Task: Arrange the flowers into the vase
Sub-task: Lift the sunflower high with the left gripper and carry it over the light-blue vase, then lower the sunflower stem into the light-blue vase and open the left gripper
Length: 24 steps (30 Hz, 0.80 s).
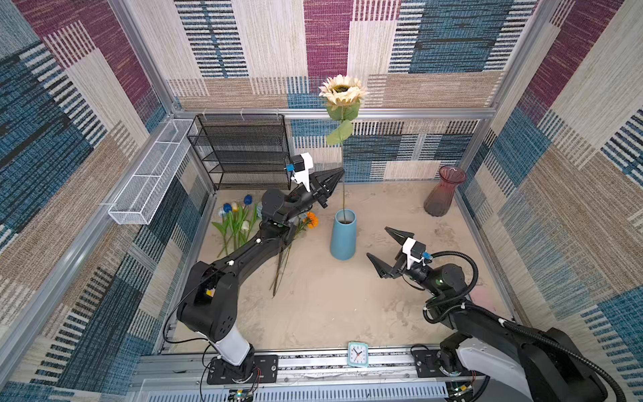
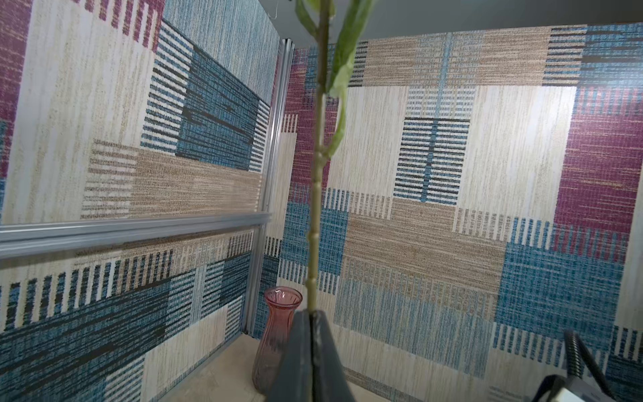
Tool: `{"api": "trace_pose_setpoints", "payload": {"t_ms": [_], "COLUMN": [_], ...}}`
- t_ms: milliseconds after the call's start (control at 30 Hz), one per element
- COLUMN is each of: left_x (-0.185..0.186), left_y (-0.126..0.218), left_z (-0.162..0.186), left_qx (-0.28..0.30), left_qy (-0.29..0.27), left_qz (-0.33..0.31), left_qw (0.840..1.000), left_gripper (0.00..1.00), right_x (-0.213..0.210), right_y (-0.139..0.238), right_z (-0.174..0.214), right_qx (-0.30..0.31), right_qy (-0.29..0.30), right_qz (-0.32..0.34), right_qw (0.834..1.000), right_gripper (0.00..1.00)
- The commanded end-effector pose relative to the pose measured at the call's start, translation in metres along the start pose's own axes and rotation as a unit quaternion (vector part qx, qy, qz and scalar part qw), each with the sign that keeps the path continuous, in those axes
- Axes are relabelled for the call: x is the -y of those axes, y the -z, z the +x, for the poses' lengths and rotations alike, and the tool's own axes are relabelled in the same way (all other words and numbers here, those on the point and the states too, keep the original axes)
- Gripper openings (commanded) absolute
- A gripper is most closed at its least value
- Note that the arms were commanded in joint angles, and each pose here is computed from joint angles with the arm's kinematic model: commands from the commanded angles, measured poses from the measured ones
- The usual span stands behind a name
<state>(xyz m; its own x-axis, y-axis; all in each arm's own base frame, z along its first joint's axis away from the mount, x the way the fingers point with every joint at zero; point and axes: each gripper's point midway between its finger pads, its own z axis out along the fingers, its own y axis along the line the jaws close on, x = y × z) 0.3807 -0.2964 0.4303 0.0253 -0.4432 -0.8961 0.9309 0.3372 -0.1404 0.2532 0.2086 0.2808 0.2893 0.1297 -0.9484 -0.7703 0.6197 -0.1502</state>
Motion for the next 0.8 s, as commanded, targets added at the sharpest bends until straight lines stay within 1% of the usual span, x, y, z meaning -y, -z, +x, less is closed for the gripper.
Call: {"api": "trace_pose_setpoints", "payload": {"t_ms": [0, 100, 233, 400, 533, 767], "left_x": [-0.002, -0.004, -0.007, -0.007, -0.003, 0.001], "left_y": [0.001, 0.002, 0.003, 0.006, 0.012, 0.023], "left_z": [0.012, 0.035, 0.067, 0.094, 0.11, 0.133], "left_qx": [-0.001, -0.021, -0.074, -0.131, -0.155, -0.183], "left_qy": [0.006, 0.001, -0.011, -0.03, -0.044, -0.044], "left_qz": [-0.002, -0.009, -0.031, -0.061, -0.069, -0.078], "left_qw": [1.0, 1.0, 0.997, 0.989, 0.985, 0.979], "left_gripper": [0.0, 0.0, 0.0, 0.0, 0.0, 0.0], "right_x": [0.0, 0.0, -0.001, 0.0, 0.0, 0.0], "right_y": [0.0, 0.0, -0.001, -0.001, -0.001, -0.001], "right_z": [-0.008, -0.007, -0.003, -0.002, -0.003, -0.001], "right_qx": [0.017, 0.015, 0.01, 0.008, 0.008, 0.005], "right_qy": [0.011, 0.01, 0.01, 0.012, 0.013, 0.012], "right_qz": [0.0, 0.0, -0.002, -0.002, 0.0, 0.001], "right_qw": [1.0, 1.0, 1.0, 1.0, 1.0, 1.0], "right_gripper": [1.0, 1.0, 1.0, 1.0, 1.0, 1.0]}}
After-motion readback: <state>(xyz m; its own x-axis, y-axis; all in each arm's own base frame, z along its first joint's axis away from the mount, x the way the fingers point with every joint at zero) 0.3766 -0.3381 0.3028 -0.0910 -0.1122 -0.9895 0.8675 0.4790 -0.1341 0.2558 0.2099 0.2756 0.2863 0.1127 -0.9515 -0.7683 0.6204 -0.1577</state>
